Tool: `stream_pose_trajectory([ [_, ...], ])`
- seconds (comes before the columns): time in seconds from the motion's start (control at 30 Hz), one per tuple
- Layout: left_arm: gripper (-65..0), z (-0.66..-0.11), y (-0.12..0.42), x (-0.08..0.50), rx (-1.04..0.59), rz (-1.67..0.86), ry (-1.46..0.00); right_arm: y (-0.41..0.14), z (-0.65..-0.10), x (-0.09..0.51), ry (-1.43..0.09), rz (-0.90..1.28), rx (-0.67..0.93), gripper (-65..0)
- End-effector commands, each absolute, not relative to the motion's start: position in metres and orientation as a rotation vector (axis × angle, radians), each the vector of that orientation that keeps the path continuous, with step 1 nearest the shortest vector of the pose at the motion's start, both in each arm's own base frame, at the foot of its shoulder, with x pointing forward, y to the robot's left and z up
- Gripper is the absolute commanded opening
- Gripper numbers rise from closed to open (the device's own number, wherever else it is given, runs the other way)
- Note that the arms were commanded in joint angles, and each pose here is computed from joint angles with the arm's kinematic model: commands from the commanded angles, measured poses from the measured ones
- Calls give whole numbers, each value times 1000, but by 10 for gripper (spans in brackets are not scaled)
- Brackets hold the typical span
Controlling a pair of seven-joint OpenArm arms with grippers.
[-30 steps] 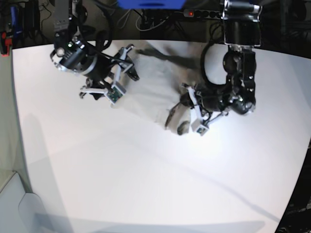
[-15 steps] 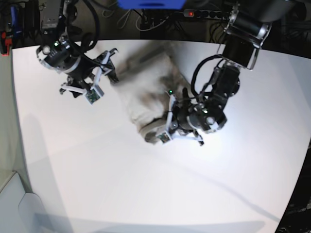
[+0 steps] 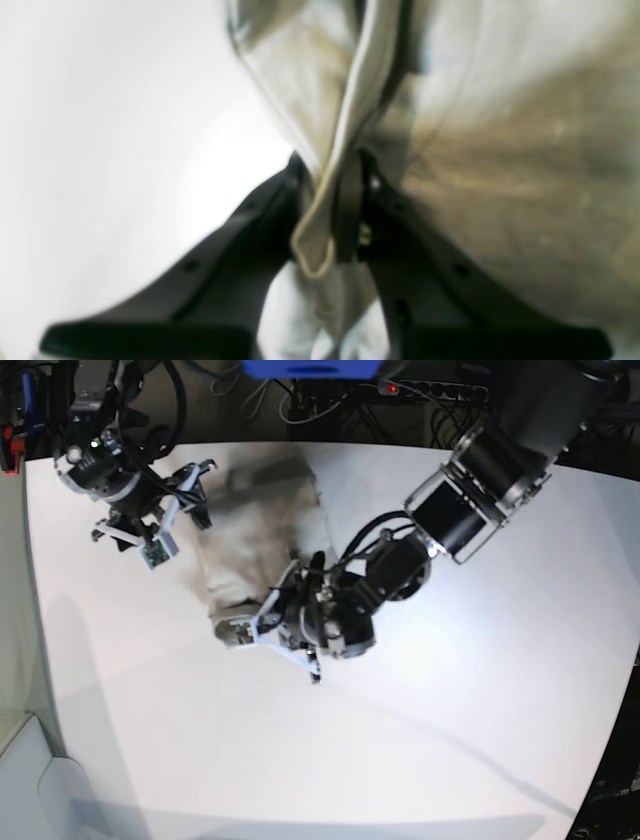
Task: Layout the t-shirt on the table in an organized manner, then fold the t-shirt properly
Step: 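Drag the bundle with the left gripper toward the right gripper, flattening it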
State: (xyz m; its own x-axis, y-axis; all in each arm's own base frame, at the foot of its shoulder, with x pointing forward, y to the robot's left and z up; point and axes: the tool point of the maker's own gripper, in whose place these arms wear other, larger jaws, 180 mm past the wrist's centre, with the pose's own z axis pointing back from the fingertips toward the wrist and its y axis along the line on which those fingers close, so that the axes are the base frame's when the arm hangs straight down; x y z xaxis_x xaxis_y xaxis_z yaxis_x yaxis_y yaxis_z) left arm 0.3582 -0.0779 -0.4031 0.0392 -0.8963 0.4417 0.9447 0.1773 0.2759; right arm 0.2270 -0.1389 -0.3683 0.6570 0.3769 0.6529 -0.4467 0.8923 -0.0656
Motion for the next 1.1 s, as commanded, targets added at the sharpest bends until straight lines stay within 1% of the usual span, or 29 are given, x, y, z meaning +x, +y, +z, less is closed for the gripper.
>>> stream_pose_trajectory([
  [0.0,-648,-387,-87,374,-55,-1446,-640,-140,-358,233,-758,468,100,-269],
  [0.1,-648,-399,-93,374,39,-1526,-608,-140,-358,233,-757,470,98,-269],
  [0.3,-648,-397,-104,382,146,-1616,-654,-141,-358,233,-757,469,97,-269],
  [0.47,-648,-387,-119,382,140,-1628,-687,-141,-358,234,-759,471,95,-269],
  [0.77,-644,-373,-124,390,155,-1632,-723,-141,-356,237,-768,471,93,-269],
  [0.8,-634,-372,-125,390,156,-1632,-728,-141,-356,237,-768,471,93,-269],
  [0.83,-614,-371,-124,391,160,-1632,-726,-141,-356,237,-768,471,93,-269],
  [0.87,-580,-372,-124,391,161,-1631,-725,-141,-356,237,-770,471,94,-269],
  [0.93,-477,-372,-124,391,161,-1631,-725,-141,-356,237,-770,471,94,-269],
  [1.0,-360,-372,-124,391,161,-1631,-725,-141,-356,237,-771,471,94,-269],
  [1.03,-314,-371,-123,391,165,-1630,-725,-141,-356,237,-771,471,94,-269],
  [1.07,-292,-372,-123,392,166,-1630,-724,-141,-356,237,-771,471,94,-269],
])
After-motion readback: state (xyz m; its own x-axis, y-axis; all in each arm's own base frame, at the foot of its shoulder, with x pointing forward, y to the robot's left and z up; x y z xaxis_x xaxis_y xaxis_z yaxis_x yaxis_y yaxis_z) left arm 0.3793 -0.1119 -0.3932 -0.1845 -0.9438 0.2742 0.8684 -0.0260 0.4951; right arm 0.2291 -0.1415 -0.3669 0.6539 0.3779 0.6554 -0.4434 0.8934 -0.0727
